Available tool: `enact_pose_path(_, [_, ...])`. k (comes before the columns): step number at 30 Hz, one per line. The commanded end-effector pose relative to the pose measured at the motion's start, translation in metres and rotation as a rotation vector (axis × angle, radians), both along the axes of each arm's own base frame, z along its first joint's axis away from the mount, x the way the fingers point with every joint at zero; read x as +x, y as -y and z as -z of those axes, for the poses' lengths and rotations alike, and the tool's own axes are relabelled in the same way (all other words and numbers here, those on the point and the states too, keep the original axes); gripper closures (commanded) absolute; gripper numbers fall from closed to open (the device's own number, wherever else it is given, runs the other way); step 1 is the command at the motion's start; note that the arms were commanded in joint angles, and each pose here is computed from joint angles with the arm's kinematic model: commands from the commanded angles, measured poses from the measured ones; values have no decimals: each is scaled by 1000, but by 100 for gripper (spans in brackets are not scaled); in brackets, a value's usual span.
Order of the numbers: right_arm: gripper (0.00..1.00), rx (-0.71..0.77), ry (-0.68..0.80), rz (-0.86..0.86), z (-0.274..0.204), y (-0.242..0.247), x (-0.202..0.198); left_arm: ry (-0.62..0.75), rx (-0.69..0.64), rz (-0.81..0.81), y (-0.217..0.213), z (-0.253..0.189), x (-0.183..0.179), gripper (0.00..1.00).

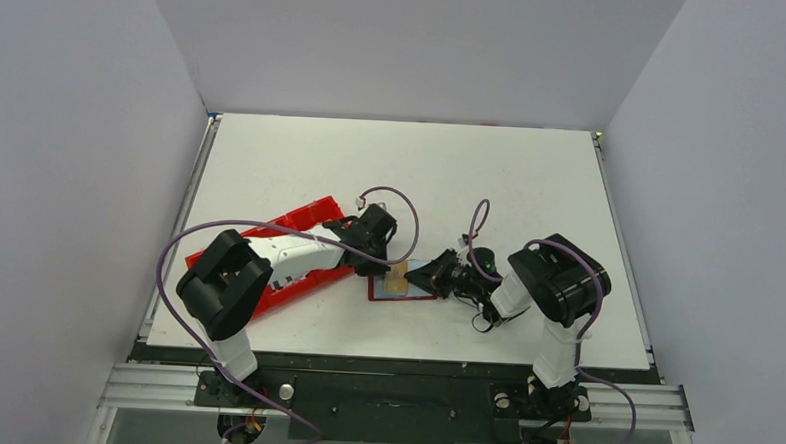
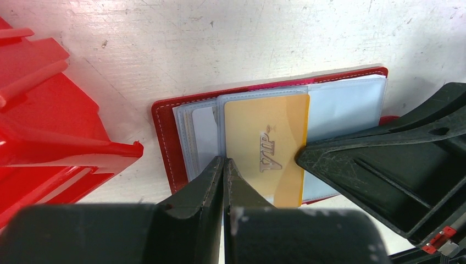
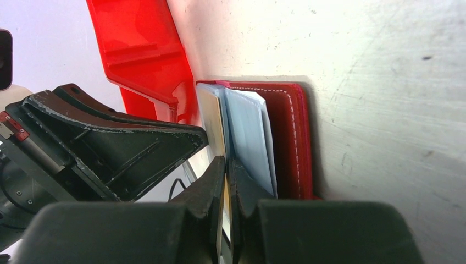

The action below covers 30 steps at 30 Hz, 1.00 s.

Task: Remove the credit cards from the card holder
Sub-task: Remove the credit card from the card holder.

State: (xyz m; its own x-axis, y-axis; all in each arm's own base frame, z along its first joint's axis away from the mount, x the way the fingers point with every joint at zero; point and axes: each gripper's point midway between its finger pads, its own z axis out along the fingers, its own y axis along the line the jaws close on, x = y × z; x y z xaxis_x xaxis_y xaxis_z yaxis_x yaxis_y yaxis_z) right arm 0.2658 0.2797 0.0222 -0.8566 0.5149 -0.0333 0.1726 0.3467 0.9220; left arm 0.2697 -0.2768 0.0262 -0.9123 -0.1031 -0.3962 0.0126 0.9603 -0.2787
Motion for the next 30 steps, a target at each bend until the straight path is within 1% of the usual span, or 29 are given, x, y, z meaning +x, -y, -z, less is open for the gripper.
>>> enact_pose_path(1, [100, 49, 86, 18, -19, 2, 11, -99, 133, -1, -25, 36, -23, 100])
enact_pose_path(12, [100, -61, 100, 21, -10, 13, 12, -104, 149, -16, -33, 37, -23, 100])
enact_pose_path(20, [98, -66, 101, 20, -11, 13, 13, -107, 152, -22, -34, 39, -23, 100])
enact_pose_path(27, [87, -51, 104, 18, -13, 13, 13, -107, 152, -22, -35, 40, -24, 100])
enact_pose_path(30, [86, -32, 99, 15, -15, 12, 12, -108, 151, -23, -34, 40, -23, 100])
